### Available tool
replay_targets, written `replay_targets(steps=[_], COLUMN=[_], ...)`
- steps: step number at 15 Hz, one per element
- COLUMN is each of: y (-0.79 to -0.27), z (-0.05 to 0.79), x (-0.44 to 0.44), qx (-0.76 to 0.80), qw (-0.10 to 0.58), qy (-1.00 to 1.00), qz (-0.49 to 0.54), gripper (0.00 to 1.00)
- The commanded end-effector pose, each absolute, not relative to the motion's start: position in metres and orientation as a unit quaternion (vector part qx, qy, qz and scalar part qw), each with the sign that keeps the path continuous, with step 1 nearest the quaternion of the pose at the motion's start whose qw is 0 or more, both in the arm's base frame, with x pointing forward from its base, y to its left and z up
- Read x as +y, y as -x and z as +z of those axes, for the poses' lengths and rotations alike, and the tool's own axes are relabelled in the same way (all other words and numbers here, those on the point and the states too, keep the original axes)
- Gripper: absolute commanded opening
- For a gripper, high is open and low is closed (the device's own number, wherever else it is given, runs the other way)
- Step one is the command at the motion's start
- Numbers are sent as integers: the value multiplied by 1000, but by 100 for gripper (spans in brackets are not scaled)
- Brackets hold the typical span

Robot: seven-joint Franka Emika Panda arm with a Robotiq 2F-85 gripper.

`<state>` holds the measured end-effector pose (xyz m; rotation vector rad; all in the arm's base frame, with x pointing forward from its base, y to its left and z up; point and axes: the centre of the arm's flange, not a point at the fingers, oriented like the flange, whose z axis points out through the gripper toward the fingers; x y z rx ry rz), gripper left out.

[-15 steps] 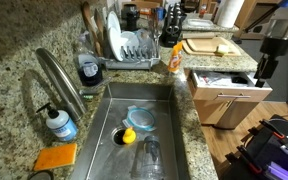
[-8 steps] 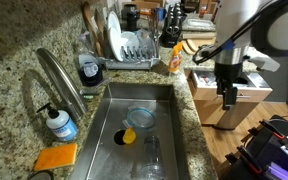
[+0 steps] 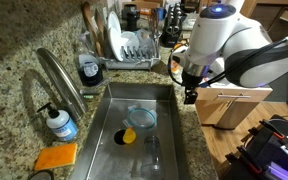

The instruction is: Open the tap

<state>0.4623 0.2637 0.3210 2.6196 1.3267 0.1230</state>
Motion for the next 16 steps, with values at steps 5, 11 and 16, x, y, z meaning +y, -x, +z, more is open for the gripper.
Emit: replay_targets(steps=[5,11,16], y=[-472,-526,-564], z=[310,303,315], x=[255,342,408], qx=[452,528,556], qw=[111,45,-13], qy=[-885,-833,-802], qz=[23,160,220], gripper=[100,100,100])
